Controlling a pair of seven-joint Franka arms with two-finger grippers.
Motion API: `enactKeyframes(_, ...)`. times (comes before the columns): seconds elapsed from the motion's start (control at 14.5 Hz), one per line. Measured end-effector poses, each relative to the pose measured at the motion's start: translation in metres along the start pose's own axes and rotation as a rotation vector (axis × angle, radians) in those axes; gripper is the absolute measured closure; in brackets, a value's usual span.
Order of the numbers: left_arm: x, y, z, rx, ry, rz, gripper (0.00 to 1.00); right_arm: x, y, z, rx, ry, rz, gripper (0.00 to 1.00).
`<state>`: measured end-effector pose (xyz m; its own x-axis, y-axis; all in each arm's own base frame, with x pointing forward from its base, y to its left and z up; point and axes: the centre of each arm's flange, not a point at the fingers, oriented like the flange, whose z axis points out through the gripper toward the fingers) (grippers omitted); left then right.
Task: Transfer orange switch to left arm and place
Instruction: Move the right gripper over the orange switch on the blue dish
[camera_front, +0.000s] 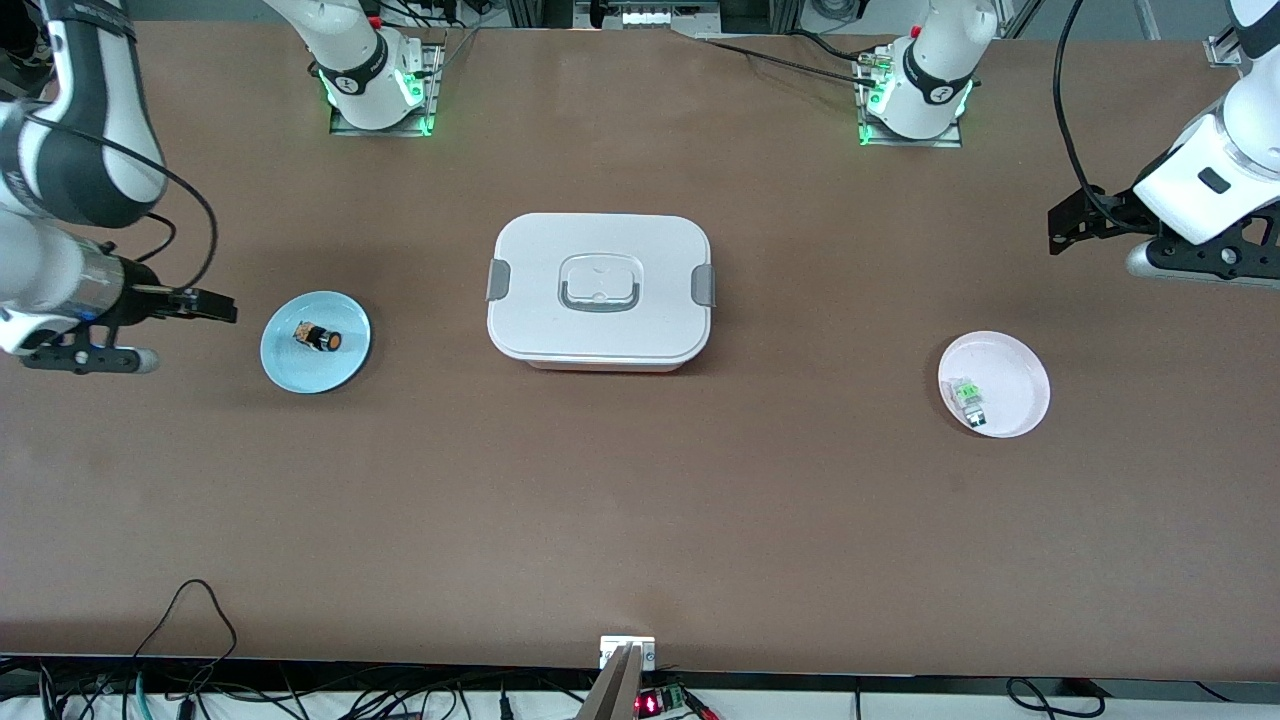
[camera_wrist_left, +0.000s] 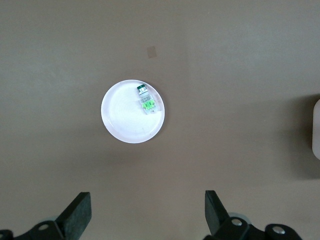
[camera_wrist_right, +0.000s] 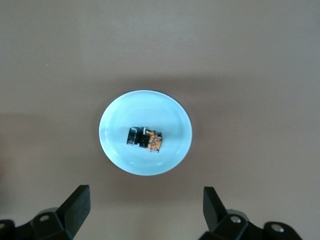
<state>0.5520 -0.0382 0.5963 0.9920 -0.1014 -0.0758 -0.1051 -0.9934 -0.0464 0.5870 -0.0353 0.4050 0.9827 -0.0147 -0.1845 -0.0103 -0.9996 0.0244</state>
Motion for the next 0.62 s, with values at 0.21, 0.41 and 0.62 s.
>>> enactKeyframes(0.21,0.0,0.0,0.0,0.0,0.0,0.0,0.0,-0.003,-0.012,0.039,0.0,0.019,-0.019,0.0)
enactKeyframes(0.41,0.0,0.0,0.0,0.0,0.0,0.0,0.0,-0.009,-0.013,0.078,0.001,0.031,0.004,0.0)
enactKeyframes(0.62,0.0,0.0,0.0,0.0,0.0,0.0,0.0,-0.012,-0.013,0.106,0.001,0.013,0.058,0.0)
